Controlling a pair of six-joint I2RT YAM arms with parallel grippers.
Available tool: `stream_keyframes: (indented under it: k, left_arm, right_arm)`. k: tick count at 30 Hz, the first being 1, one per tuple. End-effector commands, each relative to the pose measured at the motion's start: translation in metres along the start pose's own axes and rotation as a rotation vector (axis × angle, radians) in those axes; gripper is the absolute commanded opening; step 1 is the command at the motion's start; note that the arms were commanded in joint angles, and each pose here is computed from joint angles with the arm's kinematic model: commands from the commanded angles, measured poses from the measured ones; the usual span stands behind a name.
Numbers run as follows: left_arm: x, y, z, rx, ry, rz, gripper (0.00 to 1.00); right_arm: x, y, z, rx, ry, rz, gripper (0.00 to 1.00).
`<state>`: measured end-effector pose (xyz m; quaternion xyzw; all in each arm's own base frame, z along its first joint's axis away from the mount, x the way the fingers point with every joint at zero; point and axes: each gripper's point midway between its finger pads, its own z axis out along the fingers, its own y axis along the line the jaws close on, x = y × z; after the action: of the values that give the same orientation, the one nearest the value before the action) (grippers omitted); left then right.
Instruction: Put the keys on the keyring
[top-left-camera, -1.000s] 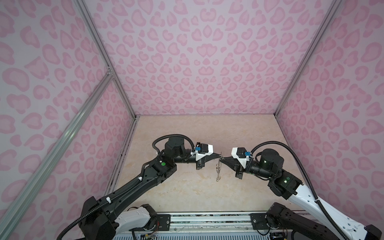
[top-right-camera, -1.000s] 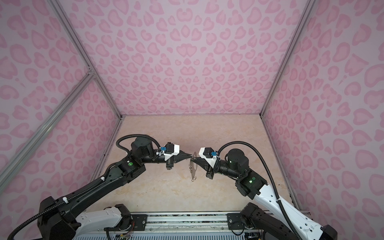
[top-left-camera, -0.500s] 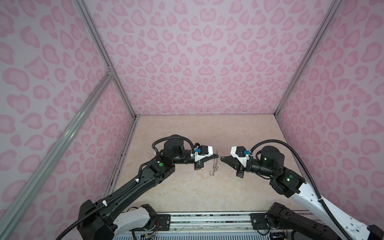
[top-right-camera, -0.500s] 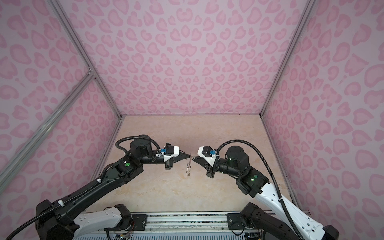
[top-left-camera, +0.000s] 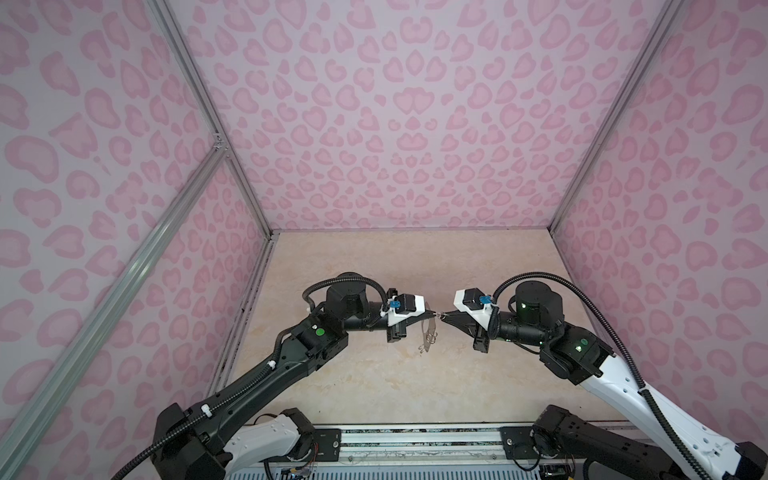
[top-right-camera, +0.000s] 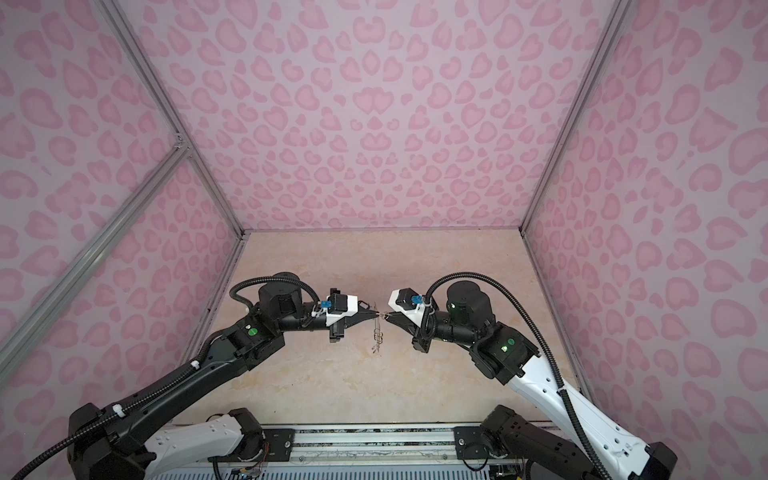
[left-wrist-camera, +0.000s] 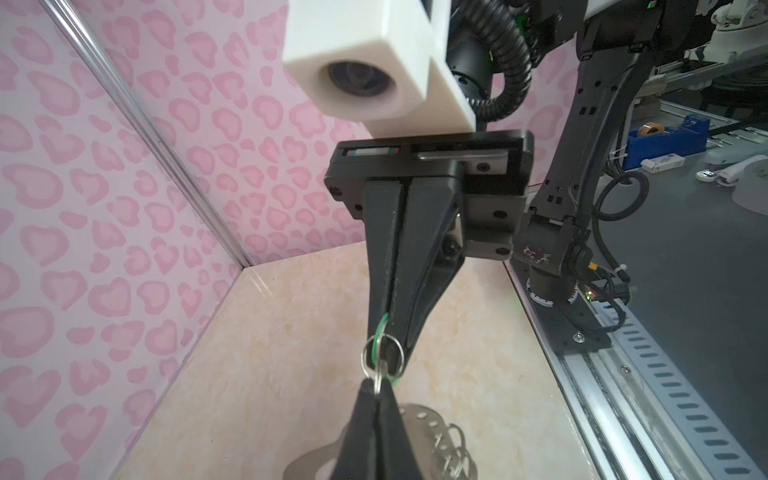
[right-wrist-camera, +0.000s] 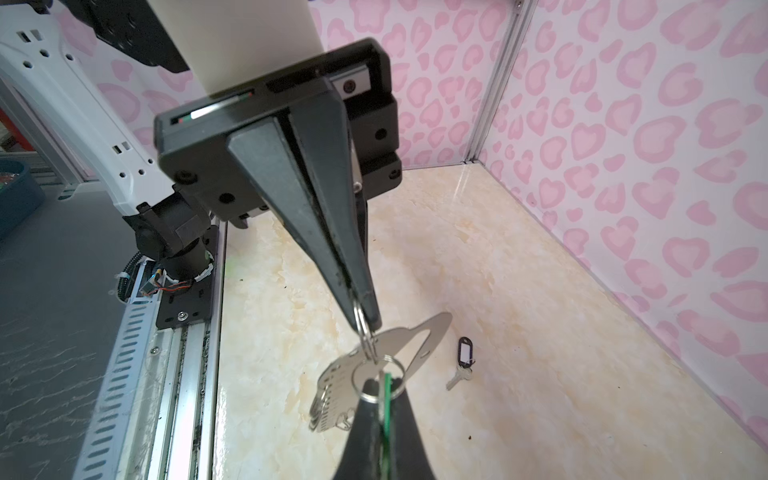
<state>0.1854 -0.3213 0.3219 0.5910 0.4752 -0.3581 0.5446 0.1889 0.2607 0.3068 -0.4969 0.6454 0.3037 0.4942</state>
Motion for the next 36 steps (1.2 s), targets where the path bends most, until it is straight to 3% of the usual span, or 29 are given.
stream_keyframes:
  k: [1,10,25,36]
  left_arm:
    - [-0.003,0.002,-0.001,-0.009,-0.015,0.023,0.03]
    - [0.001,-0.001,-0.002,-0.019,-0.021,0.029,0.03]
    - [0.002,0.006,-0.004,-0.071,-0.064,0.025,0.03]
    - [0.005,0.009,-0.008,-0.094,-0.079,0.028,0.03]
  right_arm:
    - [0.001,0.004,0.002,-0.031,0.020,0.002,0.00]
    - [0.000,0.001,-0.002,-0.026,0.122,-0.026,0.00]
    - [0.021,0.005,-0.008,-0.040,0.517,-0.161,0.00]
    - [0.012,0.006,-0.002,-0.061,0.544,-0.171,0.00]
